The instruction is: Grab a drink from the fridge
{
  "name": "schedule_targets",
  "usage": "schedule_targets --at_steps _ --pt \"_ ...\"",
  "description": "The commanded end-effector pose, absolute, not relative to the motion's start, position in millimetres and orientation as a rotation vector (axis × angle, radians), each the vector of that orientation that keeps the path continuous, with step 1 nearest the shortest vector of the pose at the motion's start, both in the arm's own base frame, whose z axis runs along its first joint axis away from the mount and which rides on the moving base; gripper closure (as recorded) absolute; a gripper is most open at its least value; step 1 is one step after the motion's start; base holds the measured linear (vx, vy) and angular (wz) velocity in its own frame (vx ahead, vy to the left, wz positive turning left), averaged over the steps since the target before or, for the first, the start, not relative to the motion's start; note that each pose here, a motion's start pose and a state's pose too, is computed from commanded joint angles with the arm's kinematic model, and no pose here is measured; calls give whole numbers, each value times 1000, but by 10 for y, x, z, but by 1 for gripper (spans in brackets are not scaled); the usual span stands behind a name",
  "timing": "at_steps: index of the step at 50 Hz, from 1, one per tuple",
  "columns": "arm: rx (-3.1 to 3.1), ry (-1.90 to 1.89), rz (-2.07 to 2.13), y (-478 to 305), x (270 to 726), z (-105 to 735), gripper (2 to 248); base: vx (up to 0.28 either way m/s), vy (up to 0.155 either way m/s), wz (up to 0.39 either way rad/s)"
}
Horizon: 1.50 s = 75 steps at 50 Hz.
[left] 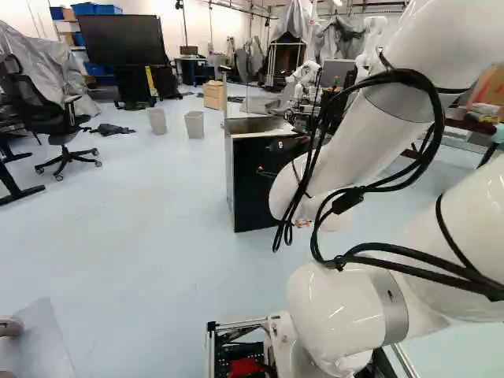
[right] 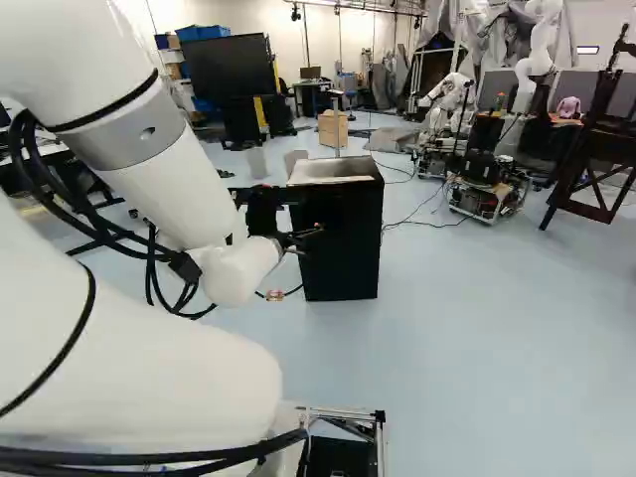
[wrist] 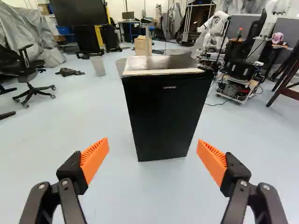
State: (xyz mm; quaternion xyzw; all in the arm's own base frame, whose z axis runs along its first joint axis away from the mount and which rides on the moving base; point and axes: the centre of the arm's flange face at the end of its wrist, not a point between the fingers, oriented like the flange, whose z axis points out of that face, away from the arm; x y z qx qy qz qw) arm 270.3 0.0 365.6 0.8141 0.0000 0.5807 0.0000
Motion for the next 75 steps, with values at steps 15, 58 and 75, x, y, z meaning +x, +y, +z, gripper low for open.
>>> schedule_targets --at_steps 15,58,75 --pt "2558 0 1824 0 2703 3656 3 0 0 0" --pt "2558 0 1824 0 2703 3656 3 61 11 -10" --pt "2558 0 1824 0 2703 3656 3 111 61 -27"
